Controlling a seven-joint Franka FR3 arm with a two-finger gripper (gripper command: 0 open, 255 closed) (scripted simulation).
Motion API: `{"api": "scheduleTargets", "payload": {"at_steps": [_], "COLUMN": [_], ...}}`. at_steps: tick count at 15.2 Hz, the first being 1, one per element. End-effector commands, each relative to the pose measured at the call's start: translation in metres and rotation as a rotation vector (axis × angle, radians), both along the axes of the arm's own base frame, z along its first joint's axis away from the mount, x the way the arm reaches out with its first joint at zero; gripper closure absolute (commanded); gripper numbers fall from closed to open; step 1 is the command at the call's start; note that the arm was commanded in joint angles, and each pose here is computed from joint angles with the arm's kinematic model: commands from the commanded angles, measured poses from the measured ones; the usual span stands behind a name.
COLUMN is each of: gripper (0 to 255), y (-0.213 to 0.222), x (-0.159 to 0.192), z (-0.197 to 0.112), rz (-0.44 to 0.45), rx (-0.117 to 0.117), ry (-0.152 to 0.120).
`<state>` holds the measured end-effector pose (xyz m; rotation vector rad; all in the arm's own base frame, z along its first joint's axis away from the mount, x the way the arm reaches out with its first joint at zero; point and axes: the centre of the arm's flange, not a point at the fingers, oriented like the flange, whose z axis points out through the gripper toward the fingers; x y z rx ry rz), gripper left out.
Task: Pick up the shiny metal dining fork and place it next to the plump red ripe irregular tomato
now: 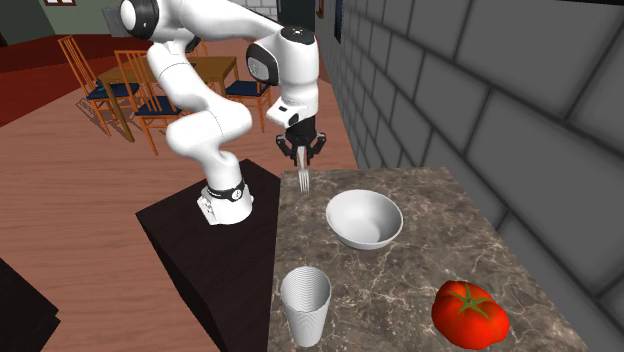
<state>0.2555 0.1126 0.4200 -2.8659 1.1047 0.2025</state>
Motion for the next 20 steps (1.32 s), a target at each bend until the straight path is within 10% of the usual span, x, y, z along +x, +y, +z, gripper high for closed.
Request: {"api": "scheduleTargets", "payload": {"at_steps": [1,9,20], "gripper": [255,255,255], "y": [0.000,0.000,-0.039], "x": [-0.001,-0.001,0.139], "z": [0.011,0.048,0.049], "rz": [0.000,0.000,0.000], "rx": [0.000,0.000,0.000], "ry": [0.000,0.000,0.000]}}
